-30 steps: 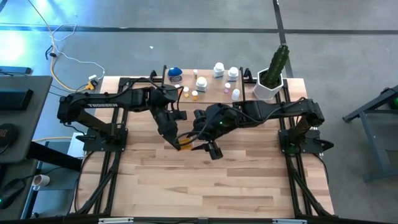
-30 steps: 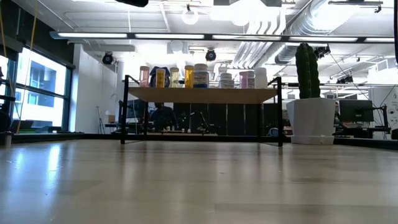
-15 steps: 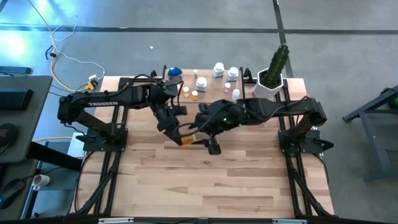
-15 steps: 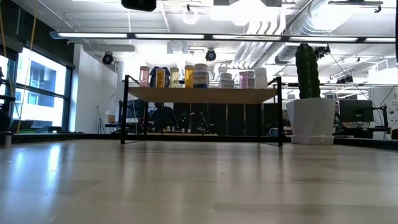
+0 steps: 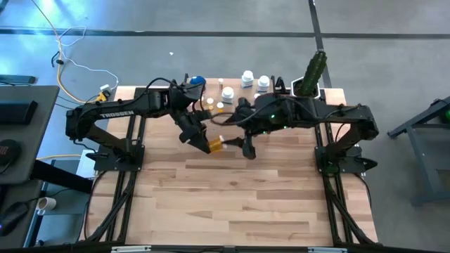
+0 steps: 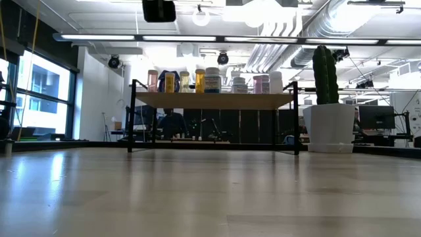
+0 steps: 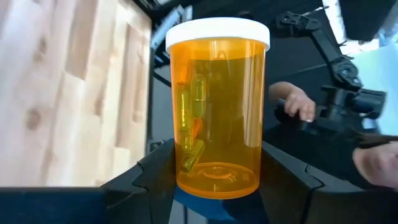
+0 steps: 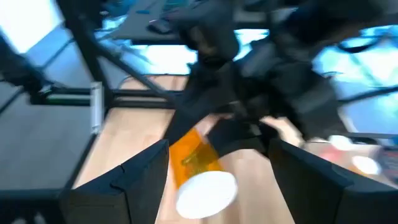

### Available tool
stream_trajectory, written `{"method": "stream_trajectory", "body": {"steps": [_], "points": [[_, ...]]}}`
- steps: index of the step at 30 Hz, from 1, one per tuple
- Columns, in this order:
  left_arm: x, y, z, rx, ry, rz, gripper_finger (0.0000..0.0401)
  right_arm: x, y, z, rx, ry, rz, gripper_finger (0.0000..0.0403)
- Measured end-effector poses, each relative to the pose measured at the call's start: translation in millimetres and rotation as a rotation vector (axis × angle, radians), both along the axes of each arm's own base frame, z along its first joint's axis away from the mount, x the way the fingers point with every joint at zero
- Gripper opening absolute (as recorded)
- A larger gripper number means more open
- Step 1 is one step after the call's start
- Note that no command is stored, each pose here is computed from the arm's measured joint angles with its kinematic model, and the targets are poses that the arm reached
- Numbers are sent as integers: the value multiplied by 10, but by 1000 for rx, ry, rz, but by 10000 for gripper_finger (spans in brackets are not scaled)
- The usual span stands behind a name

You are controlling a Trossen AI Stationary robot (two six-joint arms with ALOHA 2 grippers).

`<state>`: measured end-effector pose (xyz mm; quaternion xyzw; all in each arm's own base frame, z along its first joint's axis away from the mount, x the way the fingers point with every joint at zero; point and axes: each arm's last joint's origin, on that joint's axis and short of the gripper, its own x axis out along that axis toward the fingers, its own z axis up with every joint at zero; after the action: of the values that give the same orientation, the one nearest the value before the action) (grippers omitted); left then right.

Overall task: Pick and place medicine bottles onto shelf by color
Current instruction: Adjust the orange pill bottle on the shelf

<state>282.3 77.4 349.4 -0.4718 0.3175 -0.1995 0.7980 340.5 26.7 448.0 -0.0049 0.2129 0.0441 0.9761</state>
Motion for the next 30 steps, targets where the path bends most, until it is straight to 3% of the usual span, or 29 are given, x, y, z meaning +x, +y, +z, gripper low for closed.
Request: {"method": "stream_trajectory", "body": {"steps": [11, 23, 30], "points": [[46, 152, 72, 256, -167, 135, 179, -294, -320, 308, -23, -130, -159, 268], [119, 236, 200, 555, -341, 306, 179, -441, -650, 546, -38, -303, -268, 268], [139, 289, 253, 751, -387, 426, 179, -514, -764, 607, -140, -332, -271, 268]]}}
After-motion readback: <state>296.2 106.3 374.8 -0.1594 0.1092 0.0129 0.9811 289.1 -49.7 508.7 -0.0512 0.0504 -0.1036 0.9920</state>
